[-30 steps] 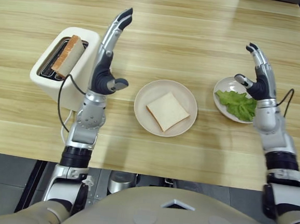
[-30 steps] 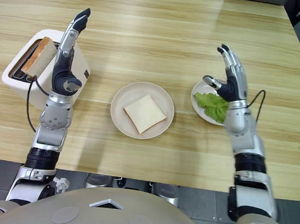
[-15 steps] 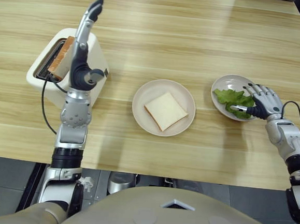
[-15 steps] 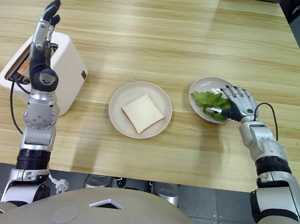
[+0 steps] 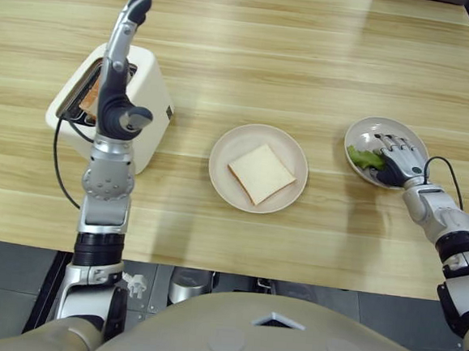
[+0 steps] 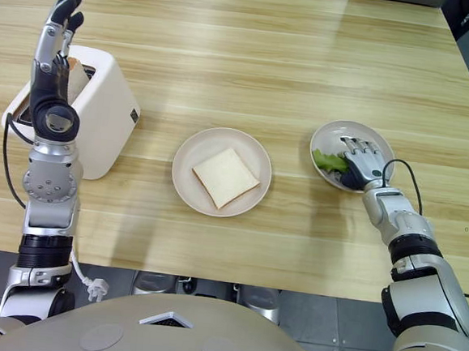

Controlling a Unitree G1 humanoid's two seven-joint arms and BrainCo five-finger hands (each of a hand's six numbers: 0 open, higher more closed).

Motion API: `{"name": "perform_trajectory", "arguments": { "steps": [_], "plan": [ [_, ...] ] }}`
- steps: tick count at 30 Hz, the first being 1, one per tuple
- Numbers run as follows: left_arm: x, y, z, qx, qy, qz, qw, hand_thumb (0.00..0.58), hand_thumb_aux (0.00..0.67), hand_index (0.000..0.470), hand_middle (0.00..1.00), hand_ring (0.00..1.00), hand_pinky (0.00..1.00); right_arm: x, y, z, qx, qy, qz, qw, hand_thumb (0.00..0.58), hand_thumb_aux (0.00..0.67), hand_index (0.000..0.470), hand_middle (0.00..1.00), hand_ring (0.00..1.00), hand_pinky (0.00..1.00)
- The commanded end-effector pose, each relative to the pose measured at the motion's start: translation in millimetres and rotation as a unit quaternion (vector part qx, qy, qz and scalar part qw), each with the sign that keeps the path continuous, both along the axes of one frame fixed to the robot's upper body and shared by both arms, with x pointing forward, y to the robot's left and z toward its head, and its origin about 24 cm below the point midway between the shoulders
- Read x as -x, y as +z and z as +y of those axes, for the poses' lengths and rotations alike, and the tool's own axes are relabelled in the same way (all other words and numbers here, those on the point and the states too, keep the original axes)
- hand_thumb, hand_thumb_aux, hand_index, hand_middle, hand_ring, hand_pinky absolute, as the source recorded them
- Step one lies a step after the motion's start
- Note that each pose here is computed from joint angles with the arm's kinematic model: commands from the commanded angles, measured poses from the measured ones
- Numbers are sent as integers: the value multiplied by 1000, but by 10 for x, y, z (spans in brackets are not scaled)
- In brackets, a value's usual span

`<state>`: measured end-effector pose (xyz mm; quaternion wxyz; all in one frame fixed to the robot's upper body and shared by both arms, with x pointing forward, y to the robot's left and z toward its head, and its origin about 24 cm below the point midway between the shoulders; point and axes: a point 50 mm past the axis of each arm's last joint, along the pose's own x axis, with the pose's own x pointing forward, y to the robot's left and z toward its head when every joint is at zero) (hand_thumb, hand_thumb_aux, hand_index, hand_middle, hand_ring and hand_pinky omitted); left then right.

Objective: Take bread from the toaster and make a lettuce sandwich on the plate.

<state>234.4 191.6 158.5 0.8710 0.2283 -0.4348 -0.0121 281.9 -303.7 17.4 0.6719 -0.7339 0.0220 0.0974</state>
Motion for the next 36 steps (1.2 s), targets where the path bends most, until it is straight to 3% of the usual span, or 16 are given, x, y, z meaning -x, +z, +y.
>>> {"name": "perform_trajectory", "arguments": {
  "steps": [1, 8, 19, 34, 35, 36],
  "plan": [
    [1, 16, 77, 3, 10, 4, 1000, 0, 0, 0, 0, 0, 0, -83, 197, 194, -95, 29, -64, 993, 580, 670, 460, 0, 0, 0],
    [-8, 7, 125, -4, 21, 9, 1000, 0, 0, 0, 0, 0, 0, -146, 383, 742, -164, 126, -86, 974, 580, 670, 460, 0, 0, 0],
    [-27, 68, 207, -11, 31, 1, 999, 0, 0, 0, 0, 0, 0, 35, 116, 1764, -193, 281, 9, 940, 580, 670, 460, 0, 0, 0],
    [-48, 20, 294, -28, 49, 23, 998, 0, 0, 0, 0, 0, 0, 218, -74, 2143, -205, 332, 53, 919, 580, 670, 460, 0, 0, 0],
    [-61, 6, 293, -40, 51, 29, 997, 0, 0, 0, 0, 0, 0, 222, -88, 2148, -204, 332, 56, 919, 528, 470, 323, 0, 0, 0],
    [-75, -7, 292, -56, 56, 36, 996, 0, 0, 0, 0, 0, 0, 225, -100, 2152, -202, 332, 59, 920, 460, 365, 251, 0, 0, 0]
  ]
}}
